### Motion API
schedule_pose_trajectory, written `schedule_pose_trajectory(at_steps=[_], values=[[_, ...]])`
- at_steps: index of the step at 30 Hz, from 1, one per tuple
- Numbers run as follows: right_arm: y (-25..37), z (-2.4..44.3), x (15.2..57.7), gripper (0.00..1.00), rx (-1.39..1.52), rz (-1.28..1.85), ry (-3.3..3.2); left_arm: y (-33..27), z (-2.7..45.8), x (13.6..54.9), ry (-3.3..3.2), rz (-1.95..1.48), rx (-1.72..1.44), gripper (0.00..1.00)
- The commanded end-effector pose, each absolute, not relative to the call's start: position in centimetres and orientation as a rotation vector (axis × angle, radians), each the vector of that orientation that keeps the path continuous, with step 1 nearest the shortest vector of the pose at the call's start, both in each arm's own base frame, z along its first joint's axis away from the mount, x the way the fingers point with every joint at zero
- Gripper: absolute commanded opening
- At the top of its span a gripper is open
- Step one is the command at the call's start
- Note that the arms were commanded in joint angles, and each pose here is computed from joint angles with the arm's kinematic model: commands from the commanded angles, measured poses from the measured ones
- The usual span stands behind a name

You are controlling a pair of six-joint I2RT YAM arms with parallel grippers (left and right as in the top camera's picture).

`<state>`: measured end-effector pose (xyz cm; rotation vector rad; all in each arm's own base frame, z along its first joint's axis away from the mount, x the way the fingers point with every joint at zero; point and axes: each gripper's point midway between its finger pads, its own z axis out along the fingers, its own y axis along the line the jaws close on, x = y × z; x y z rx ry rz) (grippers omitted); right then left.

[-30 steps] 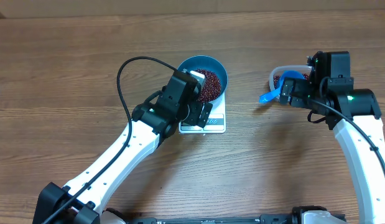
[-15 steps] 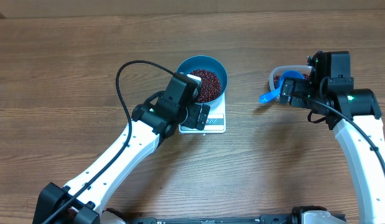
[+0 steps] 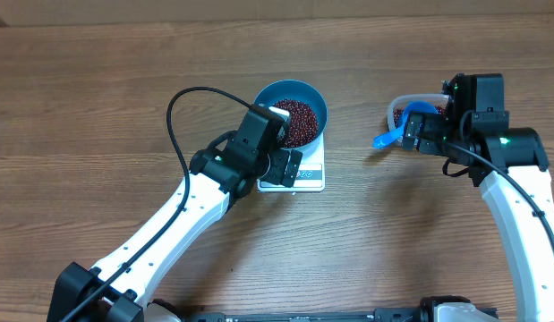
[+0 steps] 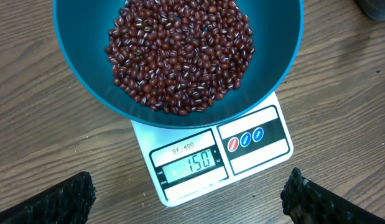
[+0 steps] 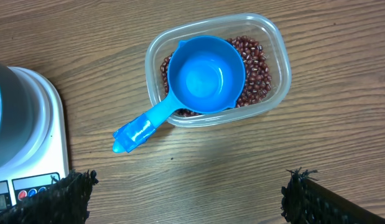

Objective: Scoop item into bowl and weigh 150g on scale

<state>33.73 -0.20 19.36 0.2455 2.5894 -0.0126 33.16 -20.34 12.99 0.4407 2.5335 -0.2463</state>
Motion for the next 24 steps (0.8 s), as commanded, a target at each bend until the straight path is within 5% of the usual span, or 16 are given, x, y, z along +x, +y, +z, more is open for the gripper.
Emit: schedule_pose_trajectory(at_steps=[1,24], values=[[-0.5,21.1,34.3,1.0,0.237,-0.019,2.541,-20.1,13.6,33.9,2.525,-0.232,0.394,1.0],[-0.5,21.1,34.3,1.0,0.237,-0.019,2.541,-20.2,11.6,29.8,2.711,-0.335,0.425,1.0]])
